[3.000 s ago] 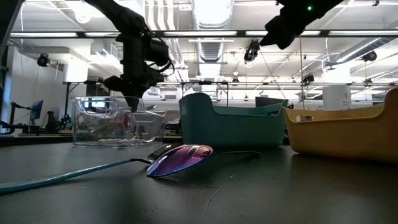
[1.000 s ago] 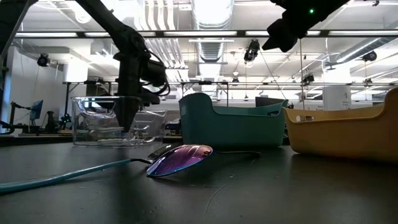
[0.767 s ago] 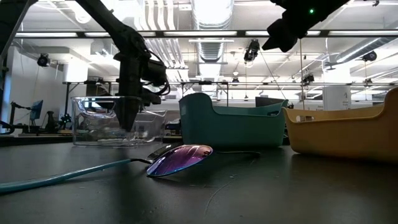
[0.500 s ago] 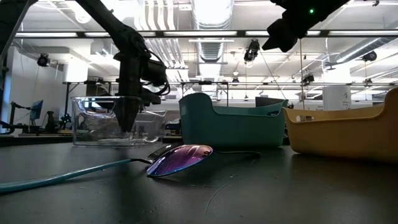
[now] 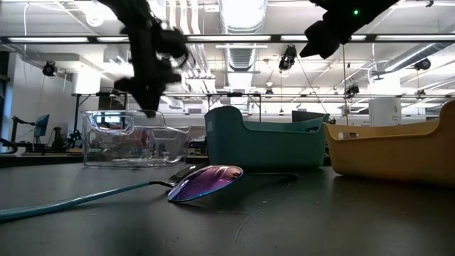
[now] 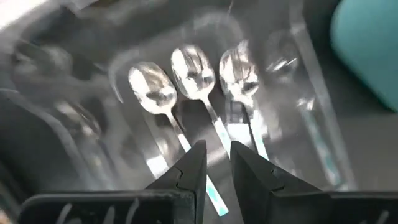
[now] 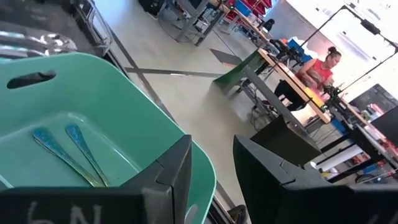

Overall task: Sort silverware by color (type)
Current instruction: Put the purple spoon into the green bin

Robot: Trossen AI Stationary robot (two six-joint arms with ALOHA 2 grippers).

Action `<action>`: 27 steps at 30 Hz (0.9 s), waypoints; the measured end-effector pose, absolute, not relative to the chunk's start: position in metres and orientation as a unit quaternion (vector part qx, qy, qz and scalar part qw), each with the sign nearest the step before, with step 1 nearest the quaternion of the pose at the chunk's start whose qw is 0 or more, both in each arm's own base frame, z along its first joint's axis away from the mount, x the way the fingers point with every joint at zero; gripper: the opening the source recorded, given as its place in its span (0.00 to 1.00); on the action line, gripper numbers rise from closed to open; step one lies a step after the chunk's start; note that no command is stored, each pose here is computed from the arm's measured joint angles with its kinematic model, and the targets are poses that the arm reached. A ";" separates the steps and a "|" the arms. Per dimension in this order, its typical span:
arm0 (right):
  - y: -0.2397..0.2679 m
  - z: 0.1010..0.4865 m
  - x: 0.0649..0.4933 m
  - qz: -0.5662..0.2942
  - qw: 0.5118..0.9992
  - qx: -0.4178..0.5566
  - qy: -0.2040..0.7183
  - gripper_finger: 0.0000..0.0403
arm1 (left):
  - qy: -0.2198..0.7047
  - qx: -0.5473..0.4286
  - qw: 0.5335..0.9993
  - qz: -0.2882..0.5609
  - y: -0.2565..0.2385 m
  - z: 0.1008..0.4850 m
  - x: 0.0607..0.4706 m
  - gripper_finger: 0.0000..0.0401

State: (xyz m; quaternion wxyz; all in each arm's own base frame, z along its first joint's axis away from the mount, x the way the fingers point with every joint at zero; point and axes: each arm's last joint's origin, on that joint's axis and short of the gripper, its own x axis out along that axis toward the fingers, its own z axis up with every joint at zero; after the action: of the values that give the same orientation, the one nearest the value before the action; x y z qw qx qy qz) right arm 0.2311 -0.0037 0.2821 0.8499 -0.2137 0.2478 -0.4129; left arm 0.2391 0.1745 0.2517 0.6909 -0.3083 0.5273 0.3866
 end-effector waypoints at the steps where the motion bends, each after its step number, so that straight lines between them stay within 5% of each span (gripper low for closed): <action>1: -0.004 0.283 0.231 -0.414 0.851 -0.211 0.245 0.27 | 0.517 -0.294 0.703 0.390 0.168 0.260 0.237 0.14; 13: 0.000 0.294 0.238 -0.345 0.903 -0.158 0.203 0.27 | 0.421 -0.166 0.827 0.332 0.046 0.287 0.221 0.14; 27: 0.012 0.282 0.259 -0.175 0.969 -0.007 0.175 0.27 | 0.316 0.026 0.916 0.246 -0.036 0.234 0.212 0.14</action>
State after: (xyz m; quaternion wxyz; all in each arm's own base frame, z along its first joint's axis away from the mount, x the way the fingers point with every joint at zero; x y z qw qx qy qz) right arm 0.2594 0.0121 0.2818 0.9689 -0.0074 0.1750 -0.1750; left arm 0.2124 -0.0357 0.2342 0.9158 0.0255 0.3161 0.2465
